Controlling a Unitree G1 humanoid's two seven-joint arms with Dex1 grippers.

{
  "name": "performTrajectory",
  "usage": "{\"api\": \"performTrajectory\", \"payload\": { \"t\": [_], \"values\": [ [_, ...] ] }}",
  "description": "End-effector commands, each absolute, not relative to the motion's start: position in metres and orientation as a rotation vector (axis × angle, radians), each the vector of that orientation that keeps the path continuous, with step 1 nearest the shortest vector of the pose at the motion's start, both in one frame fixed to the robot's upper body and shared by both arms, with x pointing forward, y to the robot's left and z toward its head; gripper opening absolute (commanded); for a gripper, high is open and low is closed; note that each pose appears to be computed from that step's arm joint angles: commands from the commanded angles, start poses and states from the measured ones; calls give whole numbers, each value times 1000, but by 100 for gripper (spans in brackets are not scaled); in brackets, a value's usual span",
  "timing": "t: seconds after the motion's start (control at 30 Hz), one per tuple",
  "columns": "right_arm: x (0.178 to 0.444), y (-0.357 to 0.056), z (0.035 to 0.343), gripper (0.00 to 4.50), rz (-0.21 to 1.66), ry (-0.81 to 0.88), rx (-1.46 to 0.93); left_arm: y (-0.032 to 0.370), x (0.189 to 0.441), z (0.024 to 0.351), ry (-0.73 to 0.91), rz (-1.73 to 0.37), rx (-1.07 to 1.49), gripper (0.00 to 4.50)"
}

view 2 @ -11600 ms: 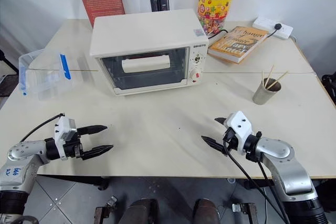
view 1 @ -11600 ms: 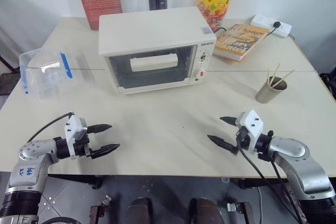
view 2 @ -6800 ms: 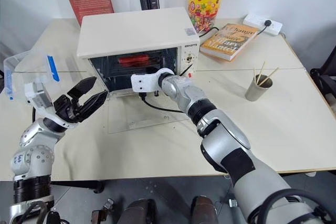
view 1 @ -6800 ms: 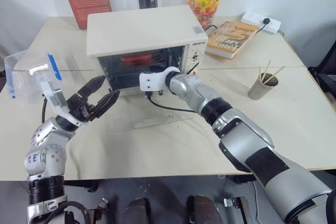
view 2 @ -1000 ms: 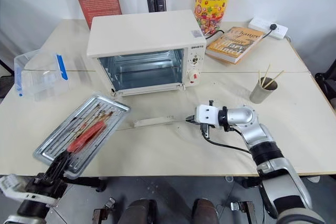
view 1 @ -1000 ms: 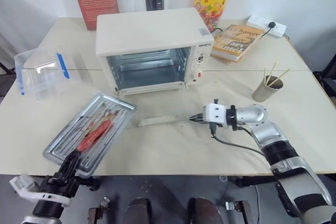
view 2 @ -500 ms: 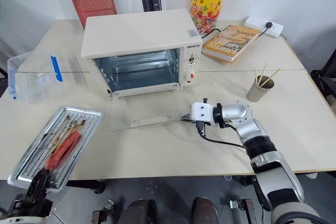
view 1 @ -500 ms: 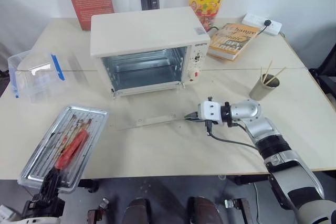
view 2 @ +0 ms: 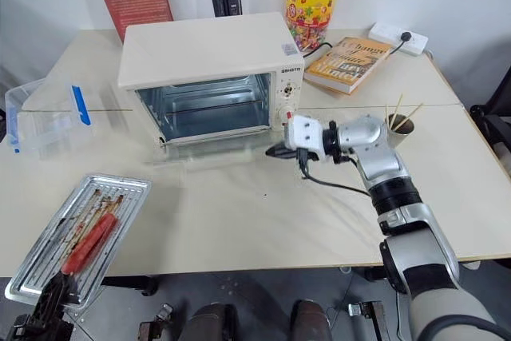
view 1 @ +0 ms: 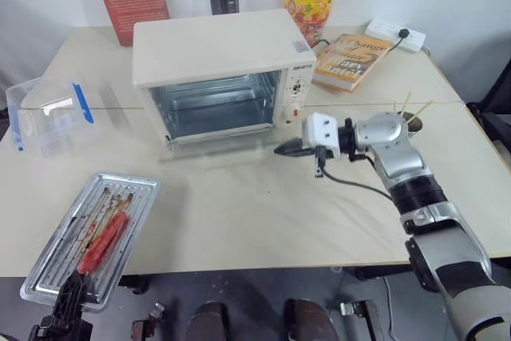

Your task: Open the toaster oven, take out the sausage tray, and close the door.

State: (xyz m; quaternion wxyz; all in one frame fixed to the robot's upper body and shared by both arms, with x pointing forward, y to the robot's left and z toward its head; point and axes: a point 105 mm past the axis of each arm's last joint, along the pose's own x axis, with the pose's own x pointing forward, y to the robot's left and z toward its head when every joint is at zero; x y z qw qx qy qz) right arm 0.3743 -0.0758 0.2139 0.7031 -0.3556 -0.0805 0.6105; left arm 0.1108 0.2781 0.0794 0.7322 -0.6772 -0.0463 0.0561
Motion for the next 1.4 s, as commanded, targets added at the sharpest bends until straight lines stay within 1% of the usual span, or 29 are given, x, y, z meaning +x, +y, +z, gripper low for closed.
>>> {"api": "performTrajectory", "payload": {
  "t": [0.03, 0.2, 0.3, 0.4, 0.47, 0.57, 0.7, 0.73, 0.8, 0.93, 1.07, 1.2, 1.23, 1.4],
  "values": [
    [373, -73, 247, 4, 1346, -275, -760, 277, 111, 80, -69, 81, -1490, 0],
    [376, -70, 281, 4, 1296, -365, -745, 276, 125, 76, 30, 9, -1474, 0],
    [376, -68, 290, 4, 1273, -401, -724, 273, 132, 79, 61, -30, -1460, 0],
    [369, -66, 299, 4, 1284, -419, -693, 268, 148, 84, 113, -107, -1431, 0],
    [365, -66, 300, 4, 1295, -419, -680, 266, 153, 86, 133, -136, -1419, 0],
    [351, -72, 298, 4, 1328, -385, -642, 254, 173, 92, 199, -241, -1387, 0],
    [332, -88, 277, 4, 1397, -285, -639, 241, 192, 93, 291, -334, -1364, 0],
    [327, -96, 267, 19, 1415, -237, -662, 232, 199, 95, 330, -383, -1349, 0],
    [321, -106, 257, 51, 1429, -186, -675, 220, 208, 97, 389, -448, -1322, 0],
    [305, -122, 249, 170, 1466, -79, -560, 193, 230, 104, 479, -559, -1267, 0],
    [302, -147, 231, 292, 1397, 5, -515, 177, 251, 120, 506, -658, -1201, 0],
    [302, -158, 223, 429, 1331, 25, -502, 171, 260, 126, 549, -715, -1163, 0],
    [301, -161, 221, 448, 1310, 30, -499, 168, 263, 127, 569, -731, -1152, 0],
    [296, -167, 220, 448, 1257, 28, -486, 162, 274, 130, 631, -787, -1113, 0]
  ]
}}
